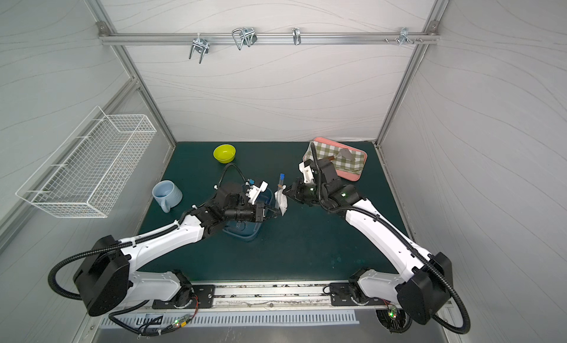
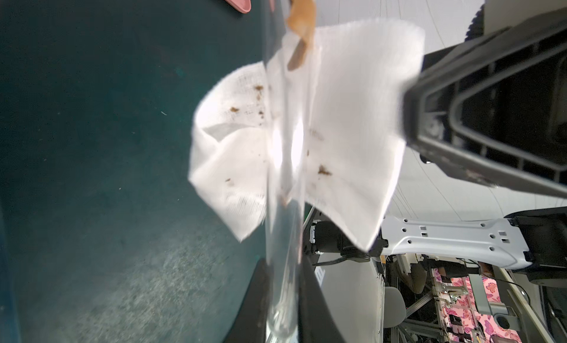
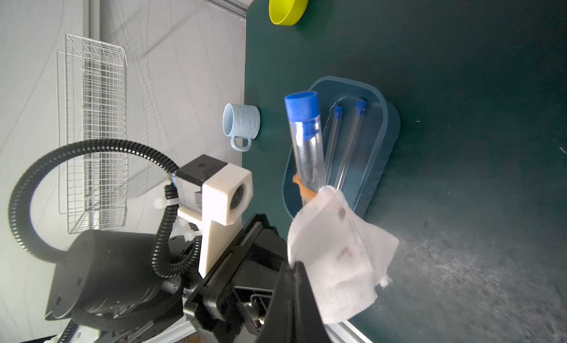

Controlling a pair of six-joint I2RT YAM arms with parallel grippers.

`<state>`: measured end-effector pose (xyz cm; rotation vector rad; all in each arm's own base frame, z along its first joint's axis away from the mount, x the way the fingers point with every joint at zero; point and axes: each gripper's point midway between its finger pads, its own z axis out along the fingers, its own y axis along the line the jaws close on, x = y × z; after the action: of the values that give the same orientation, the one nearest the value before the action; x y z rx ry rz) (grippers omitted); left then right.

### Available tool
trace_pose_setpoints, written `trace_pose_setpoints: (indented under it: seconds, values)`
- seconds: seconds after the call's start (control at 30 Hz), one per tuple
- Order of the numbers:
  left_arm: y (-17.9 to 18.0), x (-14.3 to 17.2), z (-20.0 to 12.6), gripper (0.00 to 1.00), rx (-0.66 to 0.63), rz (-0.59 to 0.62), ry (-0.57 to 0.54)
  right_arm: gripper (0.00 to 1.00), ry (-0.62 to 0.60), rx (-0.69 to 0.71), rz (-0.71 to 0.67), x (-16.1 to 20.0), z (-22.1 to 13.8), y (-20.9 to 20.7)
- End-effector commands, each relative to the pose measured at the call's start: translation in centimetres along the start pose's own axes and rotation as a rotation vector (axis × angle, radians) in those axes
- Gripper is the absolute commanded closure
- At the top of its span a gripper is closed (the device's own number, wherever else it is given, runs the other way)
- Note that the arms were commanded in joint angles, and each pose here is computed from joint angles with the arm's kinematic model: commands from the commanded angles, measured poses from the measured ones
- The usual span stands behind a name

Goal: Wipe the exteriors of test tubes
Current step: Place the cleaning item in the test tube.

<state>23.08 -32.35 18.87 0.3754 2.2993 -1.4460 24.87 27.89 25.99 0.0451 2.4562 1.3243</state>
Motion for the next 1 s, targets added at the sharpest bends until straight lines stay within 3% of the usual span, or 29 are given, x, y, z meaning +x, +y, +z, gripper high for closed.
trace_pose_setpoints:
  seconds: [0.0, 0.33, 0.77, 0.97]
  values:
    - [-2.7, -1.6, 0.4, 0.95, 0.074, 0.068, -0.032, 1.00, -0.010, -0.077, 0.031, -0.3, 0.1, 1.7]
    - [-2.6, -1.3, 0.6, 0.95, 0.079, 0.059, -0.028, 1.00, -0.008, -0.101, 0.003, -0.6, 1.8, 3.8]
    - [-3.2, -1.1, 0.2, 0.95, 0.108, 0.044, -0.035, 1.00, 0.012, -0.019, 0.009, -0.1, 3.8, 1.6]
    - [-3.2, -1.1, 0.4, 0.95, 0.120, 0.031, -0.042, 0.79, 0.013, -0.016, -0.001, -0.3, 3.8, 2.0]
